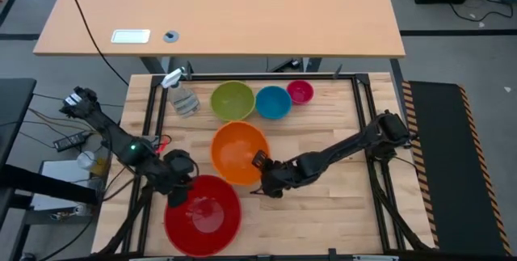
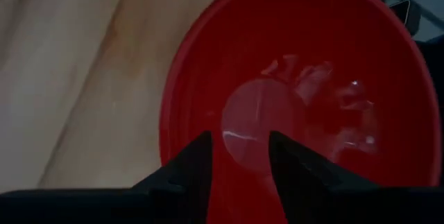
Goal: Nest bowls inside each other
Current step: Stack the orange bowl on top of the red bowl
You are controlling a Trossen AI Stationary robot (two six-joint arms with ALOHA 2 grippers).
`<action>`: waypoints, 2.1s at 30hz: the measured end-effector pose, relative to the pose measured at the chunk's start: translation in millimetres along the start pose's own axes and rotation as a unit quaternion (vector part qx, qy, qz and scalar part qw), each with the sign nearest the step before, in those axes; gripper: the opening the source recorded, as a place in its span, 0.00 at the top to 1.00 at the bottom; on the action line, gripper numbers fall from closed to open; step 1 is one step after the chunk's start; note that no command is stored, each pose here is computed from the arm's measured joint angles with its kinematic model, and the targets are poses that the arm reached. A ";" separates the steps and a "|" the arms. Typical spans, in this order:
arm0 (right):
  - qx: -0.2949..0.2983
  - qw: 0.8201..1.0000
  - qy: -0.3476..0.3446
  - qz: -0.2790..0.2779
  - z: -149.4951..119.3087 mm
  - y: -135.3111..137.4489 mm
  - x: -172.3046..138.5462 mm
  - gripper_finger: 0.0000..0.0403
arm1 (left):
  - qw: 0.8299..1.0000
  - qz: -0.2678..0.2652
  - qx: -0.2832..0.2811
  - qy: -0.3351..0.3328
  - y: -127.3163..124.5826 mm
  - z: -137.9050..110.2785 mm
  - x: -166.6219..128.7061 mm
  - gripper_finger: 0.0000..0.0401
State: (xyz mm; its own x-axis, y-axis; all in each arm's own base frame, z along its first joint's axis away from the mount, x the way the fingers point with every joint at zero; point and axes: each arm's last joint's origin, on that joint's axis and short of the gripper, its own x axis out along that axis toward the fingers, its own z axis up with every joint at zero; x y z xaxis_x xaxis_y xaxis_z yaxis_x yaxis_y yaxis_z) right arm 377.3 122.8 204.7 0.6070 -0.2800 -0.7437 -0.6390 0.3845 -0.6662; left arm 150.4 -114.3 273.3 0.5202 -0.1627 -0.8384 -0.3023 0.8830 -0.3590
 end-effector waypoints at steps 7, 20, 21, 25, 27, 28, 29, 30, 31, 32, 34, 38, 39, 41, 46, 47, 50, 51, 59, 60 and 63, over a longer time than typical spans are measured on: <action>0.060 0.993 -0.096 0.018 33.2 -22.2 -40.5 0.92 | 1.000 -0.021 -0.001 -0.006 -0.5 -3.8 -8.9 0.64; 0.080 0.954 -0.286 0.041 84.5 -26.1 -65.7 0.93 | 0.995 -0.025 0.055 -0.075 -3.4 7.7 -59.1 0.64; 0.085 0.947 -0.305 0.045 87.2 -26.8 -66.8 0.93 | 0.993 -0.018 0.067 -0.093 -3.0 10.3 -64.9 0.64; 0.104 0.914 -0.388 0.067 96.9 -30.5 -68.8 0.93 | 0.984 0.021 0.098 -0.147 2.4 15.7 -78.9 0.64; 0.097 0.913 -0.391 0.064 99.1 -28.9 -65.1 0.93 | 0.980 0.032 0.107 -0.163 4.8 17.2 -82.0 0.64; 0.099 0.911 -0.395 0.064 100.5 -28.8 -60.1 0.93 | 0.980 0.032 0.106 -0.168 5.6 18.0 -83.2 0.64; 0.099 0.910 -0.398 0.060 102.2 -28.3 -56.0 0.93 | 0.979 0.031 0.104 -0.171 6.7 18.5 -84.6 0.64; 0.096 0.911 -0.396 0.064 103.1 -26.4 -48.7 0.93 | 0.979 0.031 0.100 -0.173 8.0 18.7 -85.7 0.64; 0.097 0.912 -0.393 0.068 104.2 -24.0 -40.0 0.93 | 0.979 0.030 0.095 -0.176 9.1 19.1 -86.7 0.64; 0.099 0.913 -0.391 0.069 105.3 -22.2 -32.4 0.93 | 0.979 0.028 0.090 -0.180 9.9 19.6 -87.8 0.64; 0.100 0.914 -0.386 0.067 107.7 -17.8 -14.7 0.93 | 0.979 0.025 0.085 -0.184 9.7 20.8 -88.2 0.64; 0.103 0.928 -0.354 0.046 105.6 -13.3 15.0 0.93 | 0.979 0.025 0.081 -0.187 8.9 22.1 -87.4 0.64; 0.107 0.933 -0.341 0.038 104.0 -13.2 20.2 0.93 | 0.979 0.024 0.079 -0.188 8.5 22.4 -87.2 0.64; 0.115 0.941 -0.315 0.033 99.8 -12.6 30.1 0.93 | 0.979 0.023 0.078 -0.186 8.2 22.3 -87.0 0.64; 0.150 0.945 -0.285 0.049 93.0 -13.5 34.2 0.90 | 0.980 0.016 0.064 -0.188 7.8 22.4 -87.4 0.64; 0.152 0.946 -0.283 0.051 92.5 -13.6 33.5 0.89 | 0.980 0.016 0.065 -0.187 7.6 22.1 -87.3 0.64; 0.152 0.946 -0.282 0.058 92.4 -12.7 32.7 0.86 | 0.981 0.013 0.066 -0.184 7.3 21.9 -87.3 0.64; 0.150 0.945 -0.283 0.064 92.3 -12.0 32.7 0.84 | 0.981 0.013 0.066 -0.183 7.4 21.8 -87.2 0.64; 0.152 0.939 -0.291 0.099 90.8 -10.2 32.4 0.69 | 0.981 0.011 0.067 -0.181 7.3 21.7 -87.2 0.64; 0.151 0.940 -0.290 0.100 90.6 -9.8 32.5 0.67 | 0.981 0.012 0.067 -0.181 7.4 21.7 -87.2 0.64; 0.152 0.939 -0.290 0.101 90.6 -9.8 32.5 0.64 | 0.981 0.011 0.065 -0.181 7.3 21.7 -87.2 0.64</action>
State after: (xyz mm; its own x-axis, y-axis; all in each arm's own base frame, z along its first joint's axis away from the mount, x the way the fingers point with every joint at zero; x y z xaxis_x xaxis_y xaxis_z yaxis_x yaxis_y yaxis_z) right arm 446.1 189.6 192.0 0.7004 0.3181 -0.6389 -0.6570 0.6371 -0.4031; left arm 120.2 -84.1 352.7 0.7709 0.0033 -0.6370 -0.2241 0.9375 -0.2664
